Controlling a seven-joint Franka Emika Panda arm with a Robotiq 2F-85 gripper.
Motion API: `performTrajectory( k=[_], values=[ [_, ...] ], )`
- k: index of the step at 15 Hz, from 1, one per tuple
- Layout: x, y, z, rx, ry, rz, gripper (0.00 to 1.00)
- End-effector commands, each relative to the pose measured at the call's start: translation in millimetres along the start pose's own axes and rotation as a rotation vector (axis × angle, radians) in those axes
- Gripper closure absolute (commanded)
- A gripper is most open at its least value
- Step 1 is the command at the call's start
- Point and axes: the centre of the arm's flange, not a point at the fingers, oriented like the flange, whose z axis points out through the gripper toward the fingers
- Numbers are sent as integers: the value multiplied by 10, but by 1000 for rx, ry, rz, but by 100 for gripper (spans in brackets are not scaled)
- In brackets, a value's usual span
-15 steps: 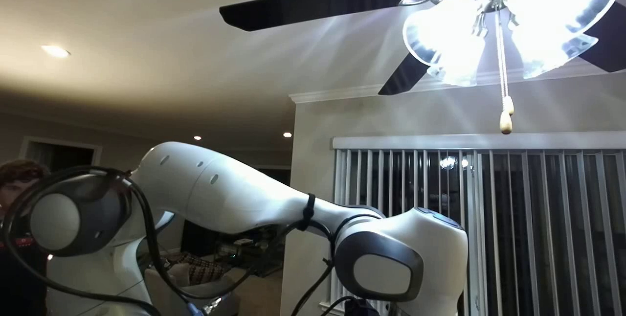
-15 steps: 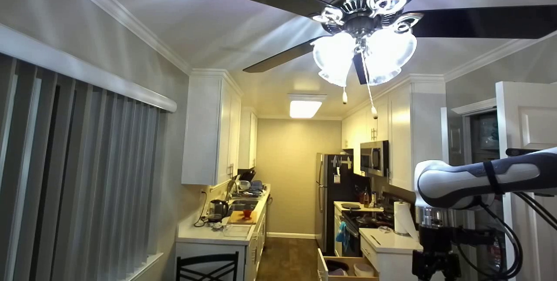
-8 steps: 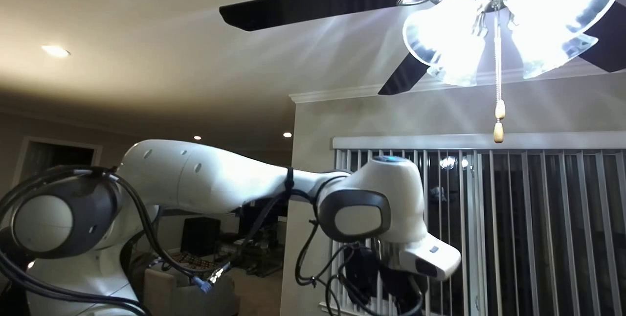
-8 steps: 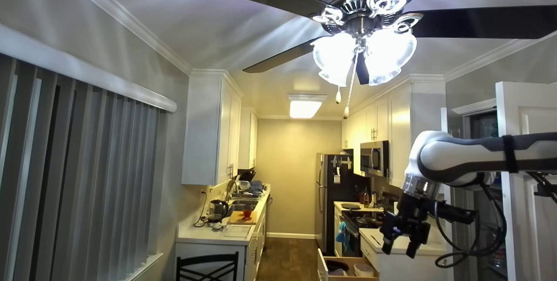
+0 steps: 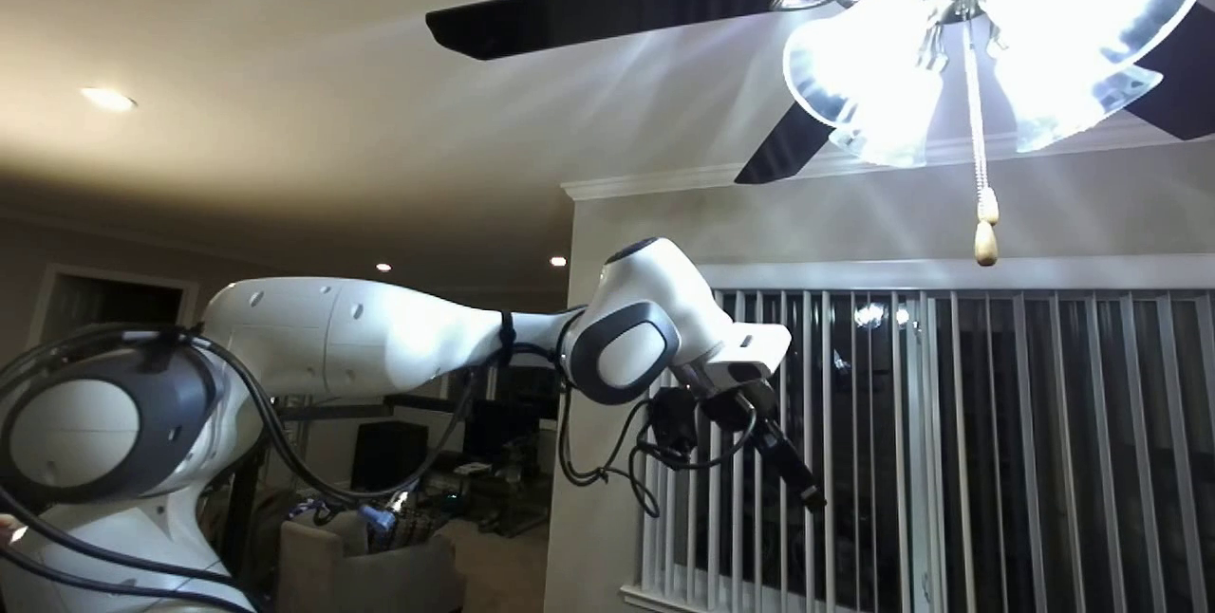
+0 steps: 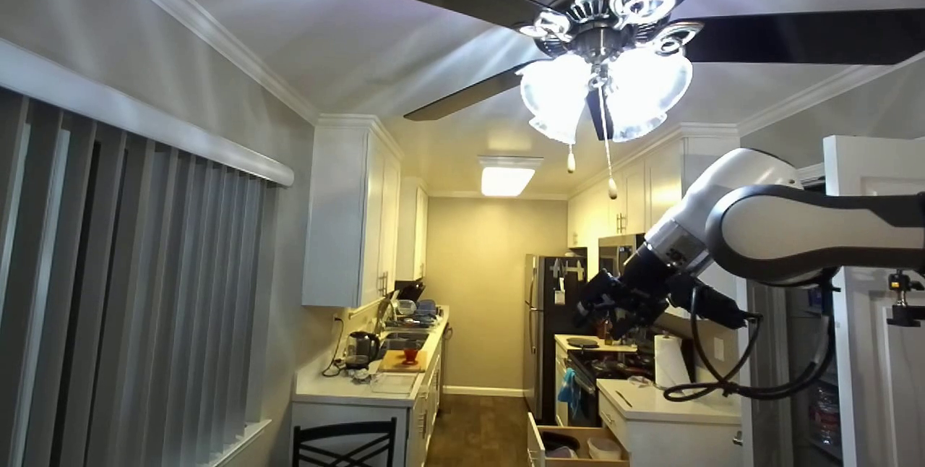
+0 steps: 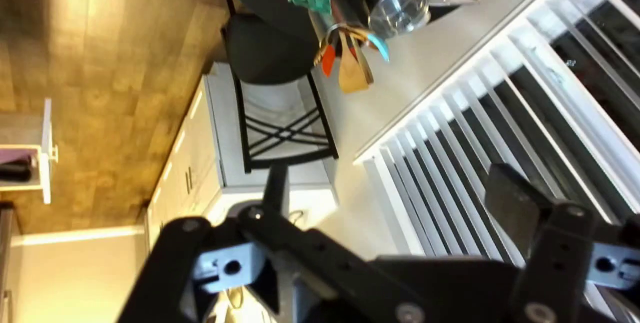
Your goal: Turn off the lights
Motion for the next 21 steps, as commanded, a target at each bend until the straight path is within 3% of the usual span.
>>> performTrajectory(
  k=[1,4,5,7,13,18,21],
  values=[
    [331,-101,92,-20,210,-26,0],
    [758,-19,65,-80,381,-59,0],
    [437,-19,-33,-32,300,-62,0],
    [627,73,-9,-59,350,-64,0],
    [687,39,30,-59,351,-70,0],
    [648,93,-425,-109,537,46,0],
    [616,-91,-738,-118,614,48,0]
  ],
)
